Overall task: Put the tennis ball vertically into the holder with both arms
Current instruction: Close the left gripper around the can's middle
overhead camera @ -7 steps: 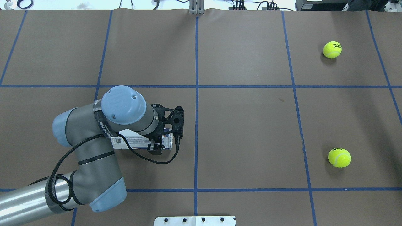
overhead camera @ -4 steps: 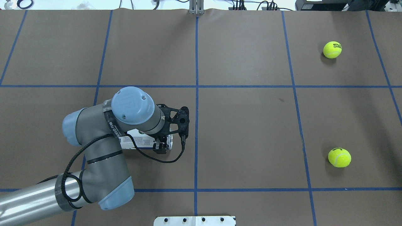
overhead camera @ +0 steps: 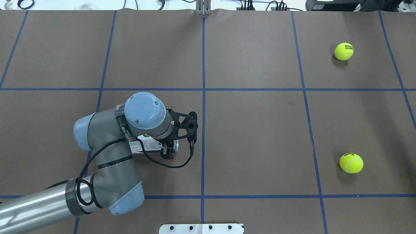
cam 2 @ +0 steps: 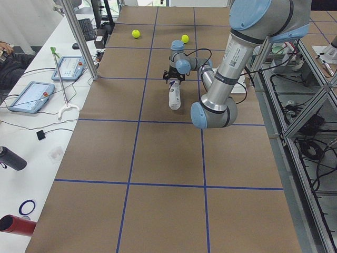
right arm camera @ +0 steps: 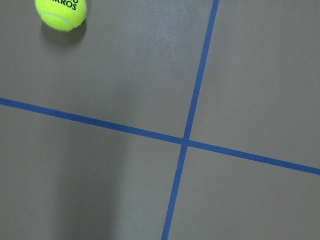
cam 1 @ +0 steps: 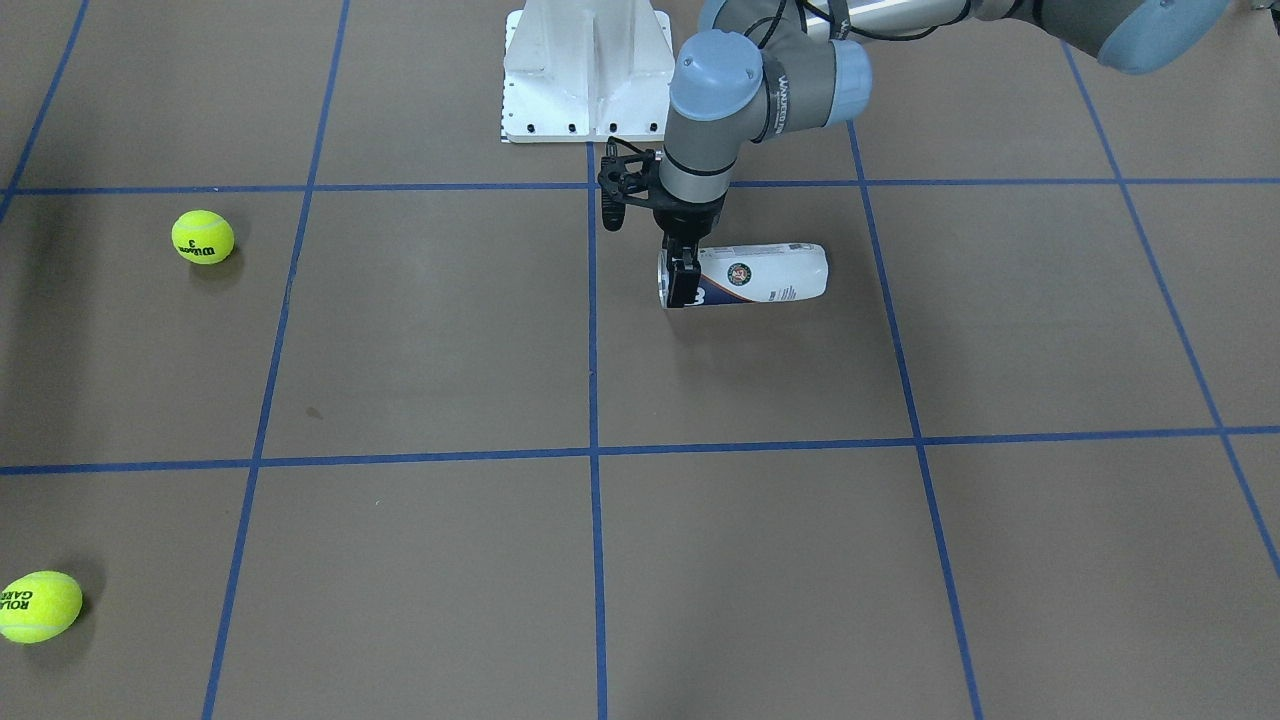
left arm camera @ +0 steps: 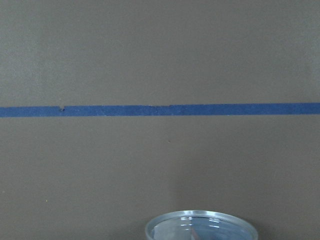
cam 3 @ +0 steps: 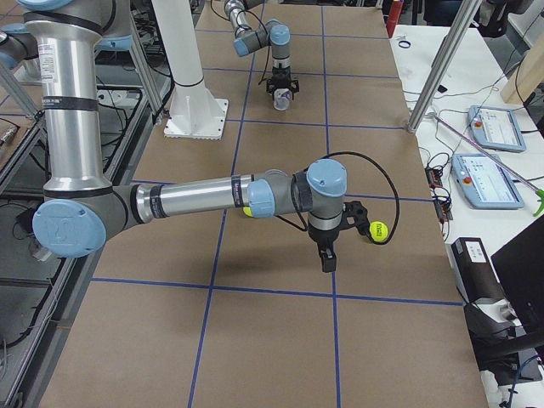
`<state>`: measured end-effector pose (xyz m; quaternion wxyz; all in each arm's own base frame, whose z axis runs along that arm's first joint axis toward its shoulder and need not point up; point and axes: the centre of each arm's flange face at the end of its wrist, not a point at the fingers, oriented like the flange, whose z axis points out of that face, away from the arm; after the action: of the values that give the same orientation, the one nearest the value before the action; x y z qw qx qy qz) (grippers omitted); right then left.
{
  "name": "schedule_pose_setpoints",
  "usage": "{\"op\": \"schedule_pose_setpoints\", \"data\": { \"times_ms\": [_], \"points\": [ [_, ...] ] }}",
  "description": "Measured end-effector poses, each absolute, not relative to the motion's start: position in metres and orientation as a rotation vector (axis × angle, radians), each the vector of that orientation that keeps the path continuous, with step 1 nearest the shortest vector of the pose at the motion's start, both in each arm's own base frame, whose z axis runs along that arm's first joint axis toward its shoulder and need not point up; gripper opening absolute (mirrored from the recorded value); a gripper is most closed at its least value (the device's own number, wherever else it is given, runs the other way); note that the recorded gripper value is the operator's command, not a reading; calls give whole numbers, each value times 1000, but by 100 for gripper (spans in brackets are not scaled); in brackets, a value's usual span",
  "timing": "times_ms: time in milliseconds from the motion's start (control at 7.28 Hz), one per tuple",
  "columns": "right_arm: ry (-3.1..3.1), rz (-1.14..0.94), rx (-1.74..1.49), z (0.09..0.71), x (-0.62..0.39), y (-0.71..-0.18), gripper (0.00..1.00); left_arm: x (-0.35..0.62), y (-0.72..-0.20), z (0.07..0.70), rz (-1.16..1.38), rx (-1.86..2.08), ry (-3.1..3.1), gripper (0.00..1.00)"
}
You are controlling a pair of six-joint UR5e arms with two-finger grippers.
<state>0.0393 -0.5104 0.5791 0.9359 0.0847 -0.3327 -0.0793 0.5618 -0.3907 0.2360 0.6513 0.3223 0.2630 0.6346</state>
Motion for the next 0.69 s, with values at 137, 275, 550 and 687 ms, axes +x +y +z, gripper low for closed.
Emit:
{"op": "schedule_pose_setpoints", "data": {
  "times_ms": [137, 275, 550, 687],
  "points": [
    [-680, -162, 173, 579, 39, -510, 100, 568, -390, 242, 1445, 715, 594, 100],
    [-680, -162, 172, 579, 39, -510, 100, 573, -390, 246, 1448, 702, 592, 100],
    [-680, -162, 172, 580, 39, -510, 100, 576, -389, 249, 1449, 692, 593, 100],
    [-680, -162, 172, 580, 39, -510, 100, 576, -389, 249, 1449, 691, 593, 99]
  ]
}}
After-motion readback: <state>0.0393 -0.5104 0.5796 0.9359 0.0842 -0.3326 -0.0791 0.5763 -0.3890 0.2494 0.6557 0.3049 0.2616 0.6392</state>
